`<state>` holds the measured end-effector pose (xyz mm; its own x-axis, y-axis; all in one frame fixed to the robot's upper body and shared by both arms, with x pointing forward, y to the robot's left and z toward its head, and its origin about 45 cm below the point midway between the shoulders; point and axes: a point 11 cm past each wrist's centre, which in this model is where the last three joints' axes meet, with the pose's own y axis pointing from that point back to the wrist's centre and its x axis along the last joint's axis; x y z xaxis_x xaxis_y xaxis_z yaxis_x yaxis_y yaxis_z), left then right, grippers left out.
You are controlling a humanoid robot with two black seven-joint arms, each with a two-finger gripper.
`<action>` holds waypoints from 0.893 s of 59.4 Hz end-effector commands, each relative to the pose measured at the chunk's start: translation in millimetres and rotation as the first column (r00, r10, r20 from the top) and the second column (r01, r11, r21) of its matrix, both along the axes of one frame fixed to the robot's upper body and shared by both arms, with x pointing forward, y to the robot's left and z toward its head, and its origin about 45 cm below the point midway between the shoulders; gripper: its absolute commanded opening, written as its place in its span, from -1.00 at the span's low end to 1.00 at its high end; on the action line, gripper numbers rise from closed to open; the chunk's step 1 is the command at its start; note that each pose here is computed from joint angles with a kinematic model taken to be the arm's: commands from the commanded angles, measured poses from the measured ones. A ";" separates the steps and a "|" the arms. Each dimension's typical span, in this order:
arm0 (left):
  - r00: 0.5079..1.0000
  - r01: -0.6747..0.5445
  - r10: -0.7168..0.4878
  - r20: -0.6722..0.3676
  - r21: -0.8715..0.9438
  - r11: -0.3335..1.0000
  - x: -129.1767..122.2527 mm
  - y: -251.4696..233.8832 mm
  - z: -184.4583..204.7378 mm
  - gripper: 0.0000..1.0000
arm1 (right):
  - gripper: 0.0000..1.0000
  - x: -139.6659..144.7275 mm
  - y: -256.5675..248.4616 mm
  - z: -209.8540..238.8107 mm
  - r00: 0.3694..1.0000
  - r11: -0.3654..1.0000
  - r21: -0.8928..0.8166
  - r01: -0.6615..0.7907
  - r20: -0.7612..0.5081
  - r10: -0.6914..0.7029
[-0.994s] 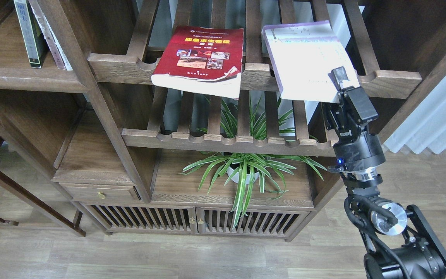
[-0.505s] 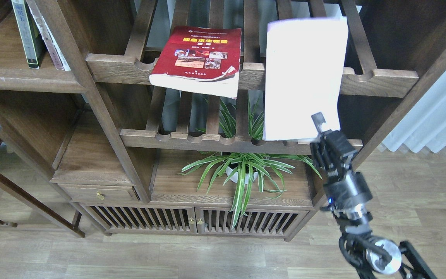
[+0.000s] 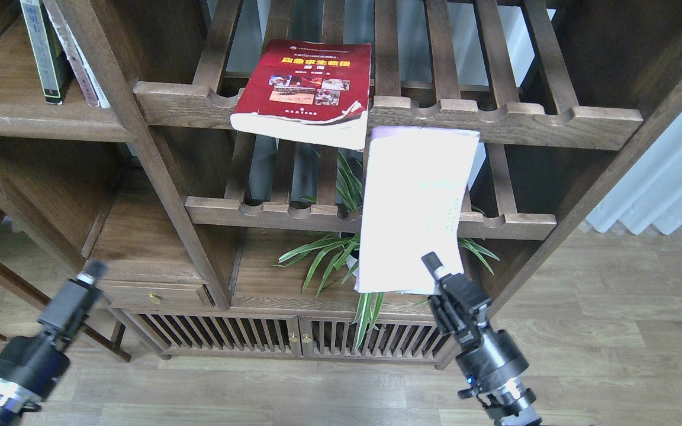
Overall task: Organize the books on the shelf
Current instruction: 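Grasp the white book with the right gripper and pull it down, then pass the white book from the right gripper to the left gripper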
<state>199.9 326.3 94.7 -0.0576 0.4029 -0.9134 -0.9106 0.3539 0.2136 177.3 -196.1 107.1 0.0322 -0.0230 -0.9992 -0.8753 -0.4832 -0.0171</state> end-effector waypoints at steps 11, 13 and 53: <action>0.994 0.033 -0.047 -0.093 -0.150 0.988 -22.9 -48.1 -21.7 0.99 | -0.91 -28.9 27.8 -21.9 0.988 0.991 -0.001 -0.133 -0.081 0.133; 0.993 0.040 -0.056 -0.099 -0.161 0.986 -24.9 -53.8 -23.1 0.99 | -0.91 -32.4 31.2 -24.5 0.984 0.988 0.001 -0.154 -0.091 0.154; 0.971 0.137 -0.200 -0.132 -0.374 0.917 -43.3 -160.8 -31.9 0.80 | -0.90 -78.4 84.9 -38.4 0.902 0.915 0.060 -0.399 -0.152 0.404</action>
